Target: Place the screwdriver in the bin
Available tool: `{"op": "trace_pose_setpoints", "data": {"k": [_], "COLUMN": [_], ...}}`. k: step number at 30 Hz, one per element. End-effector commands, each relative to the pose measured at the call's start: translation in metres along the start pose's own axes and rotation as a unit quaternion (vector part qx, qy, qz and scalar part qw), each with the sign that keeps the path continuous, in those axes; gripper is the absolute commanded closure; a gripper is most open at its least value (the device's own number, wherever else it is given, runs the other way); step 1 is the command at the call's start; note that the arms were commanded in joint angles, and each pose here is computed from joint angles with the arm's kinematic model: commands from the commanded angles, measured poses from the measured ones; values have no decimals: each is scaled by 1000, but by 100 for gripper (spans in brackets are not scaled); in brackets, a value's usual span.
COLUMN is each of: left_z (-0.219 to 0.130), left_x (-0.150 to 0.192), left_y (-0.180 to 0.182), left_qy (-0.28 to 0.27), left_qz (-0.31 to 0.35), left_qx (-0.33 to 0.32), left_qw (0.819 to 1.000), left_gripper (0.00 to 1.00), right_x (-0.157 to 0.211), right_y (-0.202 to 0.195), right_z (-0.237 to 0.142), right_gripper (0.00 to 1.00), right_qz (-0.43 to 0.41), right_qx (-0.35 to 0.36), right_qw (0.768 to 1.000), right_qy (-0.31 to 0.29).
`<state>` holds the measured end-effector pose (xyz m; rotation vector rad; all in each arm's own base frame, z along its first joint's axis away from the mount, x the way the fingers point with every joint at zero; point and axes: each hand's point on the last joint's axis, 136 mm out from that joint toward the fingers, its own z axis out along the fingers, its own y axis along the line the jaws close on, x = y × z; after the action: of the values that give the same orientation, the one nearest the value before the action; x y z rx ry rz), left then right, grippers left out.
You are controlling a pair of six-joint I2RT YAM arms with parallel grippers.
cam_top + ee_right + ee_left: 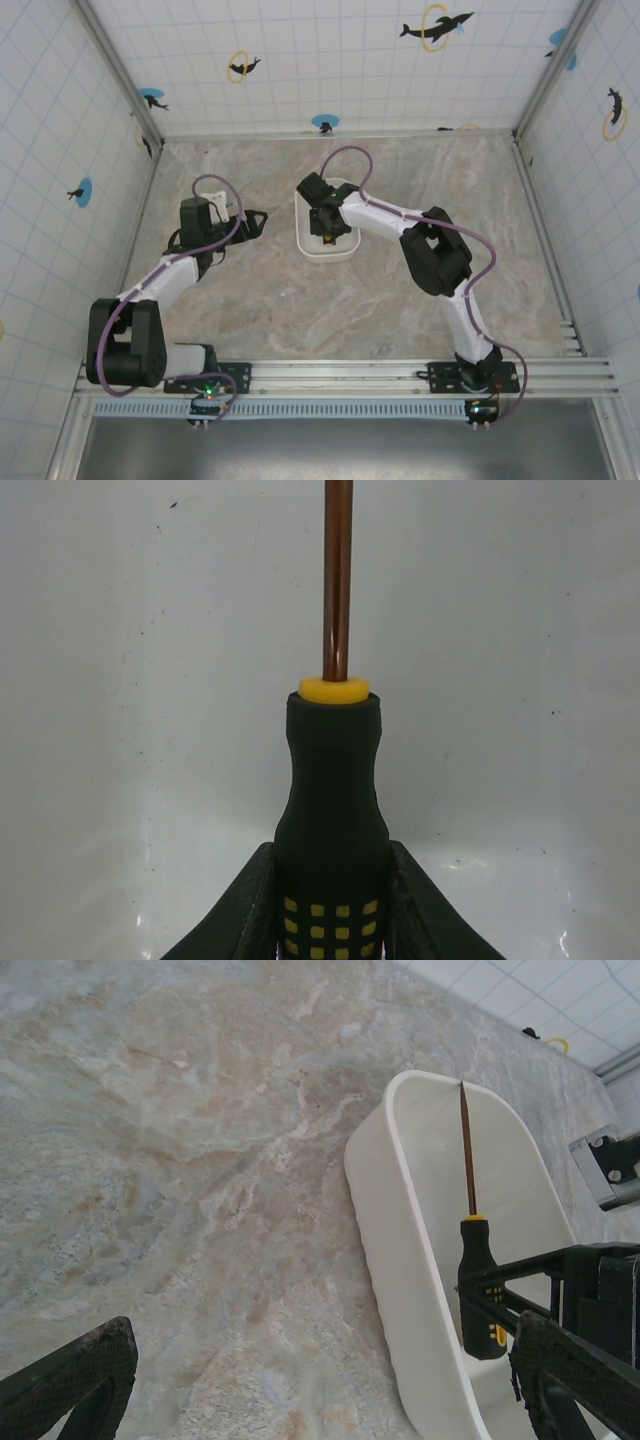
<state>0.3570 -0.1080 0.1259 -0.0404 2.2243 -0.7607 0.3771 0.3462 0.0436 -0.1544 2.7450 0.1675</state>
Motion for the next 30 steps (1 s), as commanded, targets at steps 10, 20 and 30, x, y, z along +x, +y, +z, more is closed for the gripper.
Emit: {"op": "trace_pose_setpoints", "data": {"k": [10, 20, 30], "left_z": [-3, -2, -4], "left_x": [3, 2, 2], "left_y": [0, 0, 6], "left_qy": [6, 6, -7], "left_qz": [16, 16, 20], "left_qx": [-7, -8, -22], "left_qw": [1000, 1000, 1000], "left_gripper": [3, 2, 2], "right_x": [10, 23, 22], "right_y": [0, -1, -1], "right_z": [-21, -6, -4], "right_gripper": [100, 79, 47], "right_qz": [-7, -7, -11], "right_qx": [7, 3, 3], "right_qw": [1000, 1000, 1000], "right_qy": [-7, 11, 10]}}
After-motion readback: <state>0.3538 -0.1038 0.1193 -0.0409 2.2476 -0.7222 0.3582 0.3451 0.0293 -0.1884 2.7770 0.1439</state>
